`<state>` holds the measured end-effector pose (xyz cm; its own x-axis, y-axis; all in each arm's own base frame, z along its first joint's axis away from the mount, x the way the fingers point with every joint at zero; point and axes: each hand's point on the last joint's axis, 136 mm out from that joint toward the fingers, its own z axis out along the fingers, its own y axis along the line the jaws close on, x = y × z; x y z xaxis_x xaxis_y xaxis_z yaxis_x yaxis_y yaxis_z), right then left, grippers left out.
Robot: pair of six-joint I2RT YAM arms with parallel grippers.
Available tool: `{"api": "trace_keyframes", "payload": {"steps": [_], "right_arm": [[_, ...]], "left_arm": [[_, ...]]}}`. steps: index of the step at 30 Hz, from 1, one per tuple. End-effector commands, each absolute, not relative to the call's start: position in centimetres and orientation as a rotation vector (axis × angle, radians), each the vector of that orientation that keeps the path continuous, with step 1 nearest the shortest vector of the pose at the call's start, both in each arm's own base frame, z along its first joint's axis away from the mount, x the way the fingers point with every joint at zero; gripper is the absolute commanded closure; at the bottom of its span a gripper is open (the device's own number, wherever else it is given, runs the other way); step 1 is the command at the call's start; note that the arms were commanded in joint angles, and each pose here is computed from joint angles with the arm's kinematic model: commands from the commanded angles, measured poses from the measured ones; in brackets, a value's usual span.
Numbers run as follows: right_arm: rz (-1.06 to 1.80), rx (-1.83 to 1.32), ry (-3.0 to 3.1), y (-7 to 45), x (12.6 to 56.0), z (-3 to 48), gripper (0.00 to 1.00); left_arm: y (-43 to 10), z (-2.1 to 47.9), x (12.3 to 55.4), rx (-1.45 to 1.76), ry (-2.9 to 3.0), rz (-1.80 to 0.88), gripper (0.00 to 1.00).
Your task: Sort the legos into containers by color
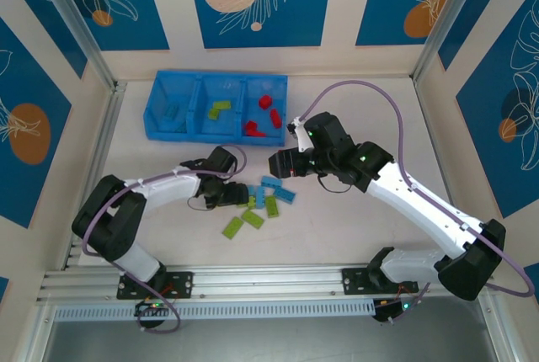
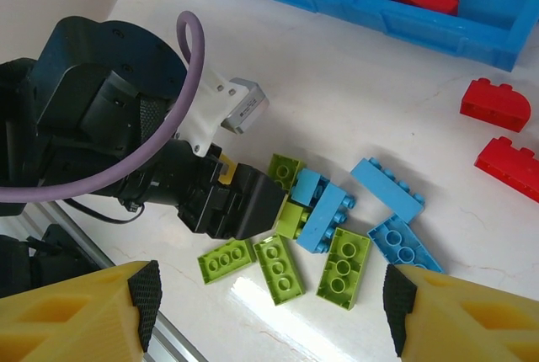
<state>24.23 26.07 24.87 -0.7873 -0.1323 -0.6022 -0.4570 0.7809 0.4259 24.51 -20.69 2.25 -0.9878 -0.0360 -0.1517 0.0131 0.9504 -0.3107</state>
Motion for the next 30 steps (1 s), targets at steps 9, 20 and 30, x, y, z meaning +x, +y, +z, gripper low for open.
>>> {"api": "trace_keyframes", "payload": {"steps": [9,20,30], "right_arm": [[0.774,-0.401,2.443,26.1,24.4,24.7,0.27],[0.788,-0.435,2.473,27.4,24.7,24.1,0.27],[0.757,-0.441,2.496,27.1,24.4,23.7,0.27]], "left_arm": [[-14.8,1.9,24.0,-0.037,2.855,-0.085,0.56],[-16.5,4.7,25.1,0.046,2.785,-0.206,0.14],[-18.8,1.0,24.2,-0.008,2.932,-0.308,0.36]]}}
